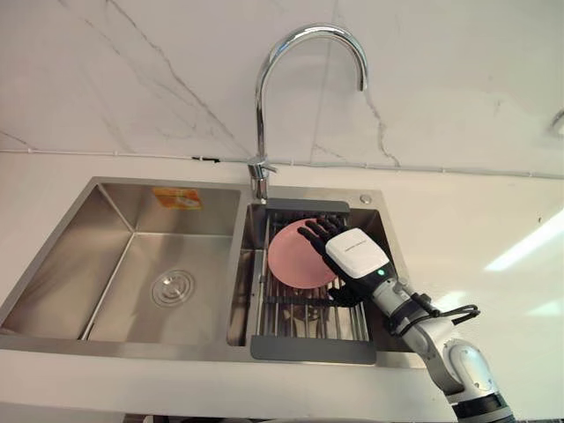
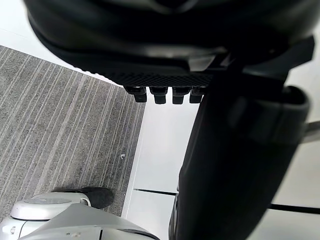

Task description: Walk over to the sink, pick up the cup, carry it to the dishwasher, place the cup inside the dishwasher, then close the dishwasher door

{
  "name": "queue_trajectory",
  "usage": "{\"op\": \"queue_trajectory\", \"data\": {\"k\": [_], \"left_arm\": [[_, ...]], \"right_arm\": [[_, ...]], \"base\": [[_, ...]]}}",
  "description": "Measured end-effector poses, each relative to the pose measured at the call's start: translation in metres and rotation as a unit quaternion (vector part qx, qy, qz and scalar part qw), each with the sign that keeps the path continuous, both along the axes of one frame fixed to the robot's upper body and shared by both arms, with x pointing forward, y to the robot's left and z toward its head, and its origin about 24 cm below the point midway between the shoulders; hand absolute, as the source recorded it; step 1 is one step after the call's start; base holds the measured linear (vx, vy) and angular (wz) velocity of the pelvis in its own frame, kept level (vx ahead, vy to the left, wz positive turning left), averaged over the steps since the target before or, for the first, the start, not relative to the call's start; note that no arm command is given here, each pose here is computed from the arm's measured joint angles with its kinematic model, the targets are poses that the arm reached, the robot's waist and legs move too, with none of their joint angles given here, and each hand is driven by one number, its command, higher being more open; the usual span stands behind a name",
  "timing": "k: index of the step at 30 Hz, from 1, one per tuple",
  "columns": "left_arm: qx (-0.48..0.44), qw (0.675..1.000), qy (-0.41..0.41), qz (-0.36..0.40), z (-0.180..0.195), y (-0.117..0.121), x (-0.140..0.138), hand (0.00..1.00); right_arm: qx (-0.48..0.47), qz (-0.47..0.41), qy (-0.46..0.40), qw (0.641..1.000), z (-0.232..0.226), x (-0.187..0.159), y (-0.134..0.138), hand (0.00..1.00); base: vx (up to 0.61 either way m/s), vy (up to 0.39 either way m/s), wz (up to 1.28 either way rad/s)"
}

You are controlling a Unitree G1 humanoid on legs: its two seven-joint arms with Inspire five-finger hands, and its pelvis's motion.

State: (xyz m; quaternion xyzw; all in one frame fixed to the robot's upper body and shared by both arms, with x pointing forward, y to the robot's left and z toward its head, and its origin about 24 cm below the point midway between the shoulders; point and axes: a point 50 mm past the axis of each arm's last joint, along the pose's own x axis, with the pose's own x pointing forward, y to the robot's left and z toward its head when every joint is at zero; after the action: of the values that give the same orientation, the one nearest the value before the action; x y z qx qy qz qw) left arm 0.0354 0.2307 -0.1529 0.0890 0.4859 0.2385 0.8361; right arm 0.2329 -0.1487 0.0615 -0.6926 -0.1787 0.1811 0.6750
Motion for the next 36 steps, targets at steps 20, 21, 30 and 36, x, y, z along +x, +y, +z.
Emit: {"op": "queue_trajectory", "data": {"k": [20, 21, 30, 36], "left_arm": [[0.002, 1.000, -0.003, -0.021, 0.001, -0.002, 0.005, 1.00], [0.002, 1.000, -0.004, -0.021, 0.001, -0.002, 0.005, 1.00], [0.006, 0.999, -0.015, -0.032, 0.003, -0.002, 0.012, 1.00], [0.007, 0.999, -0.017, -0.032, 0.003, -0.001, 0.013, 1.00]], "right_arm": [[-0.037, -0.006, -0.007, 0.999, -0.024, 0.016, 0.006, 0.00], [-0.040, -0.005, -0.002, 0.999, -0.027, 0.015, 0.006, 0.00], [-0.035, -0.016, -0.071, 0.997, -0.017, 0.031, 0.007, 0.00], [-0.016, -0.017, -0.072, 0.997, -0.017, 0.031, 0.006, 0.00]], "base": [[-0.02, 0.001, 0.02], [0.00, 0.000, 0.00], [-0.04, 0.006, 0.02], [0.00, 0.001, 0.01]]}}
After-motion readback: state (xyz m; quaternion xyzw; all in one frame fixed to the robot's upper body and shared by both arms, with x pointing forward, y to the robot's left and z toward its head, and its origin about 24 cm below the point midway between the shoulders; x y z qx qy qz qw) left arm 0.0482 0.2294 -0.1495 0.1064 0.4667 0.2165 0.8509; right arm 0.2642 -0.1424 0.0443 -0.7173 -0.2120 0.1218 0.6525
